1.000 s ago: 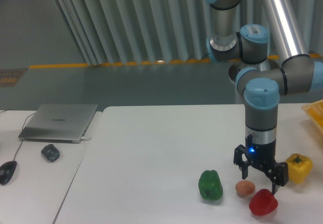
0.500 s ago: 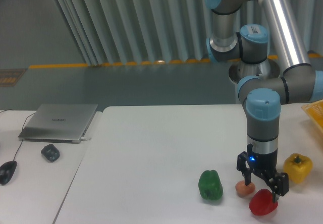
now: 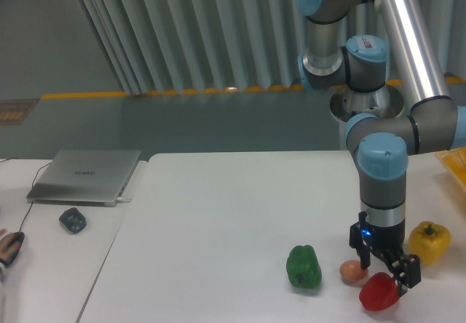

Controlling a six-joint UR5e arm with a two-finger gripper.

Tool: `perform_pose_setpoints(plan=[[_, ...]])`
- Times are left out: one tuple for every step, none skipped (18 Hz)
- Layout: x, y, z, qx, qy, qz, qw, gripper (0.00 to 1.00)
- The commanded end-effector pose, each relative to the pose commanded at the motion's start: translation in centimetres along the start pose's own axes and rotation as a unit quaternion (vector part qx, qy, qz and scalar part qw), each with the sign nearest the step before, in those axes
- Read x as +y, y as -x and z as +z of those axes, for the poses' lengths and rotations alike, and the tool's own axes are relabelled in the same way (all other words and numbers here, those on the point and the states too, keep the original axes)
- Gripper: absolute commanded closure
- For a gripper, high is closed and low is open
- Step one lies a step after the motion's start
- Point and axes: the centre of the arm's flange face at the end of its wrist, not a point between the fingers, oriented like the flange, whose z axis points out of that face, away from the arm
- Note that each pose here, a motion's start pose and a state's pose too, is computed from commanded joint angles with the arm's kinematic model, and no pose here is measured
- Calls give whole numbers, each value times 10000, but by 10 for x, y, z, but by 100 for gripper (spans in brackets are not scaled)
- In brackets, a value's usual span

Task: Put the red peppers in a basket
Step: 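Lower the open gripper over the red bell pepper, then close the gripper on the red pepper's stem and top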

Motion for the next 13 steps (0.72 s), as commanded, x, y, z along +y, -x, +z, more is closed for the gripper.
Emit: perform_pose_setpoints(plan=[[0, 1, -1, -30, -10, -15, 10000, 0], [0, 0, 2, -55, -27, -22, 10000, 0], [0, 0, 3, -55, -28, -22, 10000, 0], [0, 0, 3, -49, -23, -37, 10000, 0], [1, -1, 6, -30, -11, -38, 10000, 0], [1, -1, 8, -17, -2, -38, 10000, 0], [2, -1, 14, 21, 23, -39, 10000, 0], [2, -2, 19, 53, 45, -70, 10000, 0], [3, -2, 19, 60, 34, -162, 9998, 0], [3, -1, 17, 59, 8, -238, 9997, 0], [5, 1, 18, 62, 16, -277, 9996, 0], [5, 1, 19, 68, 20, -285, 9996, 0], [5, 1, 19, 73, 14, -292, 9995, 0]])
